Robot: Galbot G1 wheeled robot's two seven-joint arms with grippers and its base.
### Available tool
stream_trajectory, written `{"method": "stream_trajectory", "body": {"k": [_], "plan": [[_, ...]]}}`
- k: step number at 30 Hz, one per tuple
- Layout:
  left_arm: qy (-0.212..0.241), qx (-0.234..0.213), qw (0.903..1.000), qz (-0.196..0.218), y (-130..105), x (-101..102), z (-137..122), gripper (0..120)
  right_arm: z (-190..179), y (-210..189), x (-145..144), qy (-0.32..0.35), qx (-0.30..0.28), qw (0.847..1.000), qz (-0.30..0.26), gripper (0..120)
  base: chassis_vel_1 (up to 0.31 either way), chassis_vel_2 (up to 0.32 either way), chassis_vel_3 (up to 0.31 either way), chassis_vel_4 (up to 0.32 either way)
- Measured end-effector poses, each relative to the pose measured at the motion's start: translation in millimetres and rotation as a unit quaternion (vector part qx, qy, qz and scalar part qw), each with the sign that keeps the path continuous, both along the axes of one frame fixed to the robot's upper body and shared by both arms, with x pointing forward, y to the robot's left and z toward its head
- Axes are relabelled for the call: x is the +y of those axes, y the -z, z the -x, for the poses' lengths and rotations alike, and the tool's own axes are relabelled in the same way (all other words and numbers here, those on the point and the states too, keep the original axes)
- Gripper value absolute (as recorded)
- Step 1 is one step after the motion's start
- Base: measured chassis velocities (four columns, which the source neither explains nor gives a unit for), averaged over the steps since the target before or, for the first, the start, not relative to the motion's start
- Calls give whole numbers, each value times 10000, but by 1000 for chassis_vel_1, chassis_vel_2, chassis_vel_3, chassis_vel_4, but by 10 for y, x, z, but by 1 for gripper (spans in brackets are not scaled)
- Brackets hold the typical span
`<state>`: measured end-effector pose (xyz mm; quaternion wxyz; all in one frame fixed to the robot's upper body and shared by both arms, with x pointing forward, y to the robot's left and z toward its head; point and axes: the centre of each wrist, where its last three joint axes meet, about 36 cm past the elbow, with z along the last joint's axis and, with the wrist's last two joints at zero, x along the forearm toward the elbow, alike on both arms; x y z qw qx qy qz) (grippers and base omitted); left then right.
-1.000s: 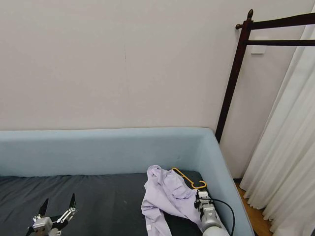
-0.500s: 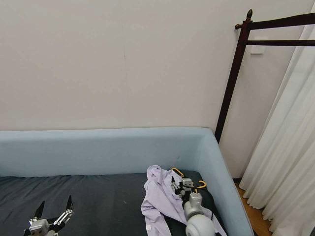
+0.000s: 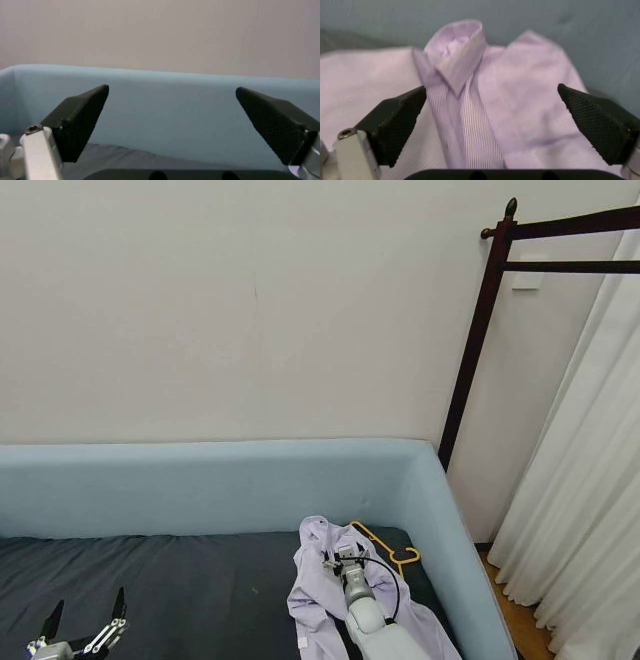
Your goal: Pick up the clothes from the sofa and hang them on the clothes hanger.
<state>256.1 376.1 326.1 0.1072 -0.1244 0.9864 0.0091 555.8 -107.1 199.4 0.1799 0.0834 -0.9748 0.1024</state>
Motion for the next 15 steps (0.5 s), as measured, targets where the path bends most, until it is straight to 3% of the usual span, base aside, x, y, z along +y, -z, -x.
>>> {"method": "stream_trajectory", "body": {"k": [2,15], "plan": [[5,-7,10000,9,1,-8,-7,100,29,35,-18,9,106,9999,0,98,0,0,0,0],[57,21,10000,68,62,-69,-64,100,416,297,23,-402,752,9962,159,54,0,0,0,0]]}}
